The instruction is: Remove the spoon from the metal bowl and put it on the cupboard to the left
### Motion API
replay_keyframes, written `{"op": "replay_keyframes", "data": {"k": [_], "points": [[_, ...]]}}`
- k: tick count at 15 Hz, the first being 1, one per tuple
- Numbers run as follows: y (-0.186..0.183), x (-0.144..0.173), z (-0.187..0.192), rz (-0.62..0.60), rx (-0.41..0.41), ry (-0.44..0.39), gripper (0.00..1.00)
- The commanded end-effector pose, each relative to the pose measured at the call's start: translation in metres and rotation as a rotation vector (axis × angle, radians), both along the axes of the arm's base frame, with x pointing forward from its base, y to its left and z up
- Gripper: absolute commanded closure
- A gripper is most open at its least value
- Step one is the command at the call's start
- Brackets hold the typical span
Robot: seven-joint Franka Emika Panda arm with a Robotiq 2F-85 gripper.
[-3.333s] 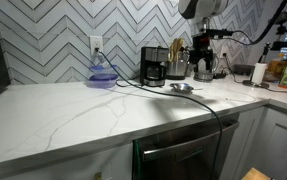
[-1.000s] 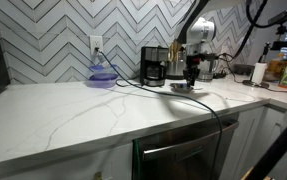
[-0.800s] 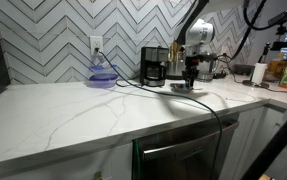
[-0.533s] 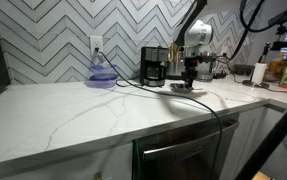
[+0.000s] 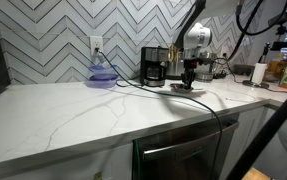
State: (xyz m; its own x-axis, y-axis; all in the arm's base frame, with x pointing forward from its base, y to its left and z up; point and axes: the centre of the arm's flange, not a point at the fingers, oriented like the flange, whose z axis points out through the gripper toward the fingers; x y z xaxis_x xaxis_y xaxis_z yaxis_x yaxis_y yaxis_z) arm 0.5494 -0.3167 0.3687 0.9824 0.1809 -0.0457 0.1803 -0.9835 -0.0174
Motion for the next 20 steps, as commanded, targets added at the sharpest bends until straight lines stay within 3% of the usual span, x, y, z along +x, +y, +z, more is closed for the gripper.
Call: {"op": "replay_keyframes", "data": {"k": [1,5,7,8,12,20], "points": [[-0.010,0.004,-0.010,0.031,0.028,-0.015,0.65],[-0.011,0.003,-0.017,0.040,0.034,-0.001,0.71],[-0.010,0.003,-0.018,0.047,0.030,0.005,0.93],[-0.009,0.003,-0.018,0.050,0.026,0.006,0.98],[-0.004,0.001,-0.008,0.056,0.019,-0.005,0.98],[0.021,-0.019,0.057,0.082,0.034,-0.050,0.98]]}}
